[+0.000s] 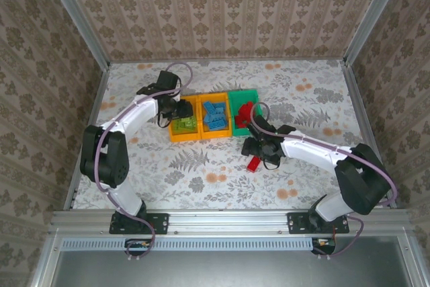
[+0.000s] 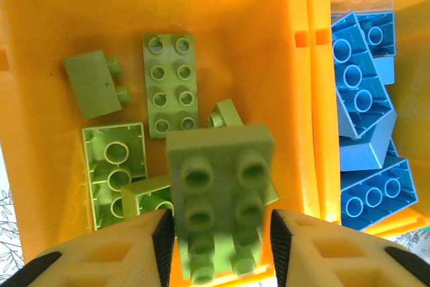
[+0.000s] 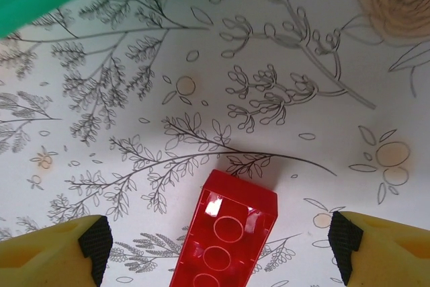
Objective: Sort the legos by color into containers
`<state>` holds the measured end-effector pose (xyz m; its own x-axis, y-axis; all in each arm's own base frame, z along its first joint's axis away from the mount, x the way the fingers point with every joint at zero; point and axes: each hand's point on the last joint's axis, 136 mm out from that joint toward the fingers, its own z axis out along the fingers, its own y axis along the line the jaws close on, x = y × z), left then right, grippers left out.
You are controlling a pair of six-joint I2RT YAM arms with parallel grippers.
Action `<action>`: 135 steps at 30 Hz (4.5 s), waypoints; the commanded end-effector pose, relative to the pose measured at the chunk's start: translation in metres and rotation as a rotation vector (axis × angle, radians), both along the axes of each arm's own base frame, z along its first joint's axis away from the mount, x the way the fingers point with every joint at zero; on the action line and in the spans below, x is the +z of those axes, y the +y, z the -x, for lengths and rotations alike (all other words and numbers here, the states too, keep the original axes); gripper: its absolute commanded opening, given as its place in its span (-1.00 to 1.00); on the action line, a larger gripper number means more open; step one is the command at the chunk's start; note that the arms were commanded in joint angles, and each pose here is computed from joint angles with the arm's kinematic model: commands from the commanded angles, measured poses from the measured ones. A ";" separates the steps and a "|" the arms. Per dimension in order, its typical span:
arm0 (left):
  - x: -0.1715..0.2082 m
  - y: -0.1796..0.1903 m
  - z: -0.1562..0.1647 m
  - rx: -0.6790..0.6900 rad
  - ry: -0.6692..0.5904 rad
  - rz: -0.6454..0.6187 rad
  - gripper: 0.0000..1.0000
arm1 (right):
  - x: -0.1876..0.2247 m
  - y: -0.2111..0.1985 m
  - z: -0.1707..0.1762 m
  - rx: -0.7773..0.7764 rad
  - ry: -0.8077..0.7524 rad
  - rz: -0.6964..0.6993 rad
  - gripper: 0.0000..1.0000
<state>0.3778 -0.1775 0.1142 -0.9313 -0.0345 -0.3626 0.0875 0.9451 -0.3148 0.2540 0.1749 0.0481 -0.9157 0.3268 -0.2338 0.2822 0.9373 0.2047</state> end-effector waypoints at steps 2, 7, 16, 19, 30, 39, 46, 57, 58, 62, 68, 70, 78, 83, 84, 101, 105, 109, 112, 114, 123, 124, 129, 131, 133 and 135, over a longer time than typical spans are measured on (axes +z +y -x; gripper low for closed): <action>0.020 -0.004 0.002 -0.030 -0.060 0.032 0.13 | -0.013 0.003 0.009 -0.035 0.062 -0.010 0.73; 0.025 -0.002 0.004 -0.031 -0.093 0.030 0.53 | -0.021 0.007 0.010 -0.047 0.093 -0.020 0.70; 0.049 -0.004 0.011 -0.046 -0.251 0.038 1.00 | -0.028 0.008 0.016 -0.026 0.145 0.000 0.49; 0.057 -0.003 0.013 -0.052 -0.296 0.044 1.00 | -0.032 0.004 0.021 -0.013 0.173 0.029 0.37; 0.054 0.003 0.019 -0.039 -0.288 0.023 1.00 | -0.020 -0.003 0.008 0.057 0.137 0.125 -0.50; 0.053 0.004 0.023 -0.049 -0.293 0.021 1.00 | 0.051 0.039 -0.050 0.095 -0.220 -0.183 -0.65; 0.054 0.004 0.029 -0.082 -0.302 0.019 1.00 | 0.084 0.042 -0.095 0.139 -0.347 -0.263 -0.60; 0.048 0.005 0.033 -0.078 -0.278 0.018 1.00 | 0.075 0.017 -0.160 0.113 -0.231 0.004 -0.66; 0.046 0.005 0.033 -0.077 -0.274 0.015 1.00 | 0.072 0.018 -0.163 0.114 -0.222 0.010 -0.64; 0.044 0.007 0.034 -0.073 -0.269 0.006 1.00 | 0.063 0.019 -0.176 0.110 -0.200 0.035 -0.42; 0.042 0.008 0.033 -0.067 -0.267 0.002 1.00 | 0.068 0.018 -0.183 0.123 -0.240 0.047 0.93; 0.041 0.008 0.033 -0.064 -0.264 0.003 1.00 | 0.073 0.016 -0.181 0.135 -0.268 0.054 0.99; 0.039 0.018 0.035 -0.036 -0.270 -0.035 1.00 | 0.112 -0.044 -0.150 0.122 -0.493 0.265 0.99; 0.041 0.041 0.035 0.008 -0.329 -0.140 1.00 | 0.137 -0.114 -0.120 0.097 -0.688 0.578 0.99; 0.041 0.052 0.034 0.043 -0.341 -0.185 1.00 | 0.136 -0.130 -0.115 0.075 -0.713 0.627 0.99; 0.070 0.165 0.050 0.359 -0.580 -0.705 1.00 | 0.067 -0.202 -0.147 -0.071 -0.819 0.630 0.99; 0.067 0.176 0.056 0.396 -0.617 -0.731 1.00 | 0.063 -0.208 -0.148 -0.090 -0.803 0.597 0.99; 0.059 0.185 0.055 0.418 -0.626 -0.739 1.00 | 0.064 -0.209 -0.148 -0.091 -0.806 0.593 0.99; 0.047 0.187 0.044 0.409 -0.656 -0.706 1.00 | 0.063 -0.208 -0.148 -0.086 -0.811 0.586 0.99; 0.037 0.189 0.036 0.404 -0.652 -0.683 1.00 | 0.062 -0.207 -0.148 -0.083 -0.814 0.576 0.99; 0.032 0.189 0.024 0.408 -0.742 -0.600 1.00 | 0.062 -0.204 -0.146 -0.056 -0.851 0.515 0.99; 0.030 0.187 0.023 0.394 -0.754 -0.591 1.00 | 0.061 -0.203 -0.146 -0.050 -0.852 0.508 0.99; 0.019 0.179 0.017 0.316 -0.809 -0.583 1.00 | 0.053 -0.196 -0.143 0.000 -0.962 0.422 0.99; 0.015 0.174 0.015 0.268 -0.807 -0.585 1.00 | 0.050 -0.199 -0.140 -0.010 -0.911 0.413 0.99; 0.011 0.169 0.014 0.229 -0.813 -0.585 1.00 | 0.051 -0.195 -0.142 0.014 -0.924 0.411 0.99; 0.009 0.166 0.012 0.206 -0.833 -0.581 1.00 | 0.051 -0.195 -0.143 0.016 -0.926 0.410 0.99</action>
<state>0.3581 -0.0031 0.1149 -0.4394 0.1749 -0.8811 -0.1673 0.9478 0.2716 0.3886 -0.0285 0.0860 -0.3795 0.0443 -0.9241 0.2058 0.9779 -0.0376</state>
